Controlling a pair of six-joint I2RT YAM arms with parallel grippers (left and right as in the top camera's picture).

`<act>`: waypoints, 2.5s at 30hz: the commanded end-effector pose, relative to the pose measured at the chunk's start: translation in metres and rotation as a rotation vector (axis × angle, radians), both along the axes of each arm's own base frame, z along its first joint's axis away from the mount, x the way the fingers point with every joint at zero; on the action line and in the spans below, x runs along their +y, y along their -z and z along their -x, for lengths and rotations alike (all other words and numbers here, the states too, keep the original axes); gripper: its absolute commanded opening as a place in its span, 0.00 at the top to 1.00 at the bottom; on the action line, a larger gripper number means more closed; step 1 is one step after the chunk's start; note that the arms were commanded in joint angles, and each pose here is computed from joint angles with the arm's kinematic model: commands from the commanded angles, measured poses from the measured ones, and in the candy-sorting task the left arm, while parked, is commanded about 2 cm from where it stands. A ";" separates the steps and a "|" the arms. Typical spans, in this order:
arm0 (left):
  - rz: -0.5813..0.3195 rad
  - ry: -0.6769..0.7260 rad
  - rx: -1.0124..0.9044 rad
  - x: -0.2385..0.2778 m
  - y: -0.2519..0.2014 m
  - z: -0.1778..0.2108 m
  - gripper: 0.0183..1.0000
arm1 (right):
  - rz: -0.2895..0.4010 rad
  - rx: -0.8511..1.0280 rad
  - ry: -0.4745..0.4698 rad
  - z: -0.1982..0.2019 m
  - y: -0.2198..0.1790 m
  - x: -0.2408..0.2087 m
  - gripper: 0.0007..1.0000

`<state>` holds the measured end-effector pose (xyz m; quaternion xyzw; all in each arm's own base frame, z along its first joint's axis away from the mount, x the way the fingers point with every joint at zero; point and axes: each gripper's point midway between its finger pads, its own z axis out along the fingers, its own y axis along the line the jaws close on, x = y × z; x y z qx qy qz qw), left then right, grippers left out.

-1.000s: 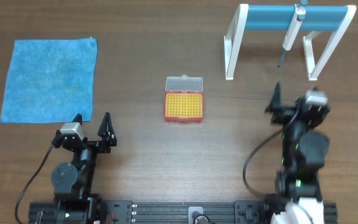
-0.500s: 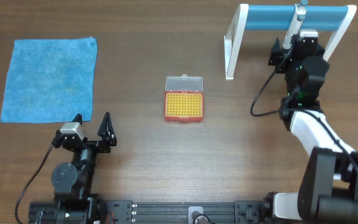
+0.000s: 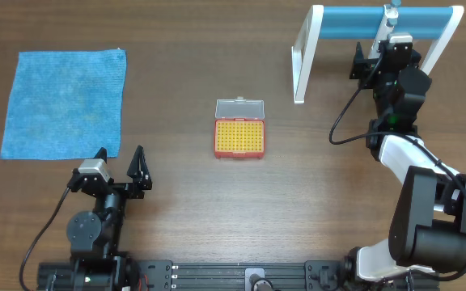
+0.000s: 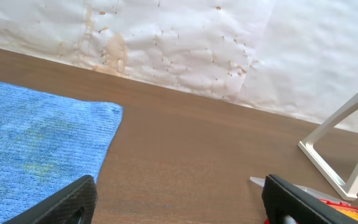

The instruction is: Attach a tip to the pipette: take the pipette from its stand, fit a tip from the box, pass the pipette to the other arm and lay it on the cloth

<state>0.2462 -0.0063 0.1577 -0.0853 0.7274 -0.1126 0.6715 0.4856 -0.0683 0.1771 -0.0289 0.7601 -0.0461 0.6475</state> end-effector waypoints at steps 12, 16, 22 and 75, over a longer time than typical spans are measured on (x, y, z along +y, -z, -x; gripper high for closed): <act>-0.010 -0.007 0.000 0.001 0.001 0.000 0.15 | -0.165 -0.021 0.025 -0.004 -0.005 -0.006 0.92; -0.010 -0.007 0.000 0.001 0.001 0.000 0.15 | -0.172 -0.023 -0.001 -0.004 -0.006 -0.002 0.92; -0.010 -0.007 0.000 0.001 0.001 0.000 0.15 | -0.145 -0.167 -0.088 0.001 -0.058 0.012 0.92; -0.010 -0.007 0.000 0.001 0.001 0.000 0.14 | -0.203 -0.213 -0.892 0.142 0.005 0.330 0.92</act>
